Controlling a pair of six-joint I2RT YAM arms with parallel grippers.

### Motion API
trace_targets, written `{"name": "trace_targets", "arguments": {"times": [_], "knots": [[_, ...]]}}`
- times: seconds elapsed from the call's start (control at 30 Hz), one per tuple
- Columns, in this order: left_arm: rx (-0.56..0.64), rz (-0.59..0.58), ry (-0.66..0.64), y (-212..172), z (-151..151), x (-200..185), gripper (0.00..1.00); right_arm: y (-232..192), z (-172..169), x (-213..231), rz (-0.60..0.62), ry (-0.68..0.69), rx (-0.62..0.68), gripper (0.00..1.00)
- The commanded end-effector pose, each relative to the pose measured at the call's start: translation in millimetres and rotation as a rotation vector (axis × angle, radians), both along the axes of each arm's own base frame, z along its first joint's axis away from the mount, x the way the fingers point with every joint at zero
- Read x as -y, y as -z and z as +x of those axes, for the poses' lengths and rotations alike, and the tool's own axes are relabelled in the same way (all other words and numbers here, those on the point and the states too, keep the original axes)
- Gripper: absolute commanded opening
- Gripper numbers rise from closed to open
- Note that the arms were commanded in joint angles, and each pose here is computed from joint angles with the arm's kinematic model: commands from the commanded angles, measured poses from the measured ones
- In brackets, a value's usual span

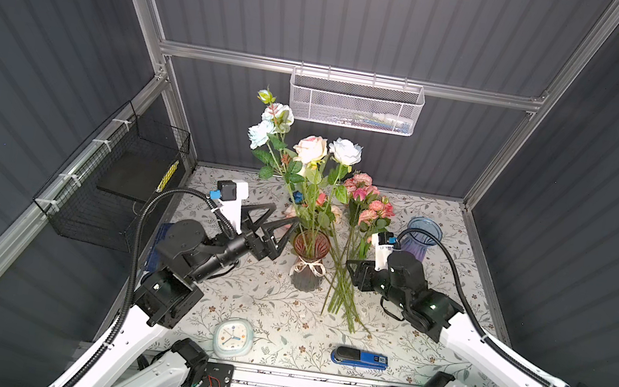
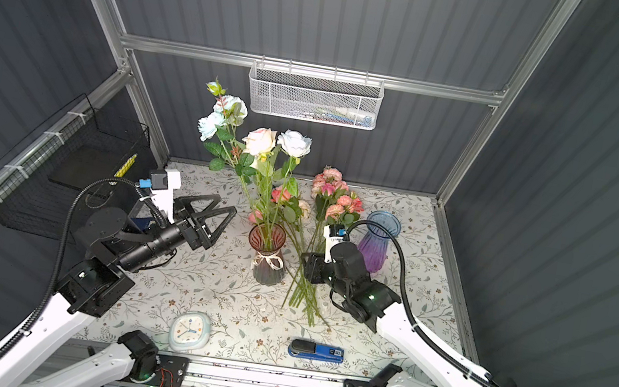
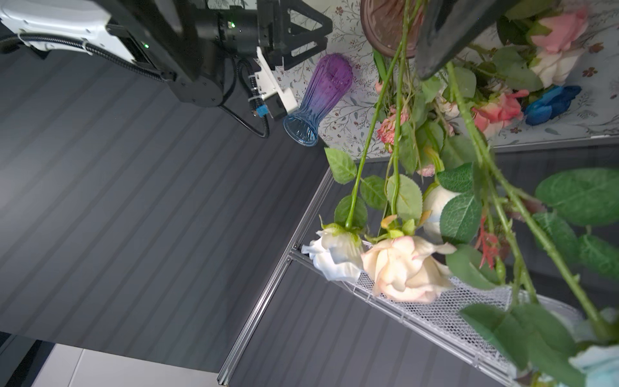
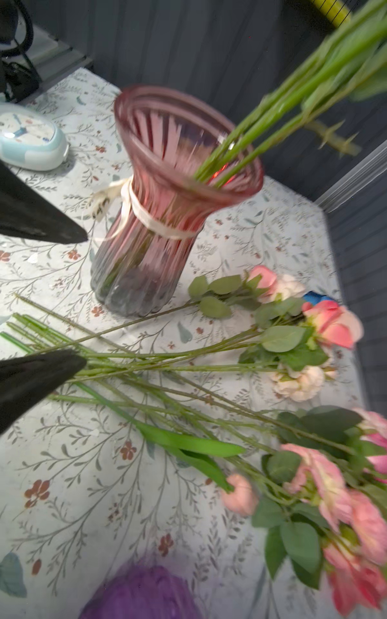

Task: Arrange the flowers into the vase
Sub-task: 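Draw the left gripper back while the right gripper reaches down into the bunch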

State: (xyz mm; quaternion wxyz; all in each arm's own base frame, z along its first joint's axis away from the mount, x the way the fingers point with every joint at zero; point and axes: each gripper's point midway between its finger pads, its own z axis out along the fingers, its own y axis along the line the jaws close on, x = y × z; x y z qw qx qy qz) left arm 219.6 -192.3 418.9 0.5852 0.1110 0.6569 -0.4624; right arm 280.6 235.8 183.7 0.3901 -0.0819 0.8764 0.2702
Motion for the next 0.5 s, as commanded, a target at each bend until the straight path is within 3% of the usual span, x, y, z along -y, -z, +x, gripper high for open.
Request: {"name": "trace_targets", "arguments": {"times": [0.0, 0.27, 0.47], "knots": [[-0.066, -0.007, -0.015, 22.6, -8.9, -8.5, 1.00, 22.3, 7.7, -9.9, -0.010, -0.059, -0.099, 0.52], [-0.177, -0.005, -0.035, 72.9, -24.5, -22.7, 1.00, 77.1, 58.6, -18.1, -0.159, -0.085, -0.219, 0.42], [-0.218, 0.022, -0.062, 90.5, -30.3, -31.2, 1.00, 102.3, 85.7, -26.0, -0.259, -0.113, -0.261, 0.36]]}}
